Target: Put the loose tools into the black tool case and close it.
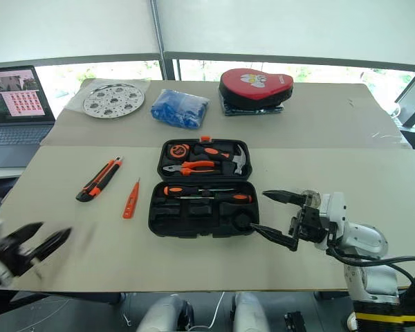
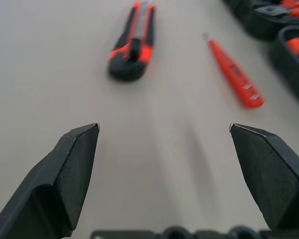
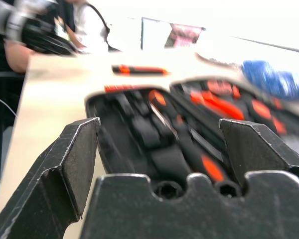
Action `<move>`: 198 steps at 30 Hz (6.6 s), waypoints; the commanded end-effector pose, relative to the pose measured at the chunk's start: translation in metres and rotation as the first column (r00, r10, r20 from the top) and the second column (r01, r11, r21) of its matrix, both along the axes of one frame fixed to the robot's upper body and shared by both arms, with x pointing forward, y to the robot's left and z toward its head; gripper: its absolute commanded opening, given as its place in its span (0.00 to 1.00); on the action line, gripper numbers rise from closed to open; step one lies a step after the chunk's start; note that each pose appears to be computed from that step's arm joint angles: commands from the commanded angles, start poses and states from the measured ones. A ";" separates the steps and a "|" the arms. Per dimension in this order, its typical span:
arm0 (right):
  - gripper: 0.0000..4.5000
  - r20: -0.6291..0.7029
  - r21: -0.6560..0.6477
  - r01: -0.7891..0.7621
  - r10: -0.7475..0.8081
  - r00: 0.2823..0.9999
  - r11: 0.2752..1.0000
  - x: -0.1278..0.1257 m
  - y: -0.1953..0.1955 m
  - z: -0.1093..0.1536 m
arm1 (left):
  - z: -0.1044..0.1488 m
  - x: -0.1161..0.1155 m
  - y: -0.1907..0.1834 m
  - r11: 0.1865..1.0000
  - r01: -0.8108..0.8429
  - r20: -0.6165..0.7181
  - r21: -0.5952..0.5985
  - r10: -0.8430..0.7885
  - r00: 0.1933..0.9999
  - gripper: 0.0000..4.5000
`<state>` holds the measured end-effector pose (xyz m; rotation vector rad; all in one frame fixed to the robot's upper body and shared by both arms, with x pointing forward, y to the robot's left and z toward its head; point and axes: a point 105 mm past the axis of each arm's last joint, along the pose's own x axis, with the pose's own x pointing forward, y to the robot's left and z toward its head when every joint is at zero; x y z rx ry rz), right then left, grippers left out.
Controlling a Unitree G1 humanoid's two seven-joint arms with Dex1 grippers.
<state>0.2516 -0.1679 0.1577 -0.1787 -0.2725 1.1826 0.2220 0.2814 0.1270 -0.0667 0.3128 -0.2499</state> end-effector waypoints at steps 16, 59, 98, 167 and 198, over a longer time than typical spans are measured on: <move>1.00 0.167 -0.012 -0.177 0.176 0.970 0.984 -0.003 0.037 0.068 | -0.055 0.068 -0.084 0.992 -0.115 -0.258 0.048 0.123 0.958 0.84; 1.00 -0.076 -0.282 -0.079 0.060 0.995 0.956 -0.005 0.011 0.035 | -0.011 0.082 -0.165 0.248 0.855 -0.361 0.456 -0.826 0.432 0.19; 1.00 -0.099 -0.289 -0.087 0.060 0.993 0.953 0.001 0.017 0.031 | -0.032 0.074 -0.170 0.197 0.917 -0.524 0.346 -0.770 0.363 0.19; 1.00 -0.160 -0.179 -0.095 0.066 0.985 0.979 -0.008 0.021 0.023 | 0.007 0.098 -0.183 0.455 0.833 0.041 0.314 -0.883 0.467 0.01; 1.00 -0.152 -0.172 -0.085 0.059 0.987 0.981 -0.004 0.024 0.020 | -0.010 0.088 -0.195 0.376 0.857 0.008 0.353 -0.917 0.399 0.01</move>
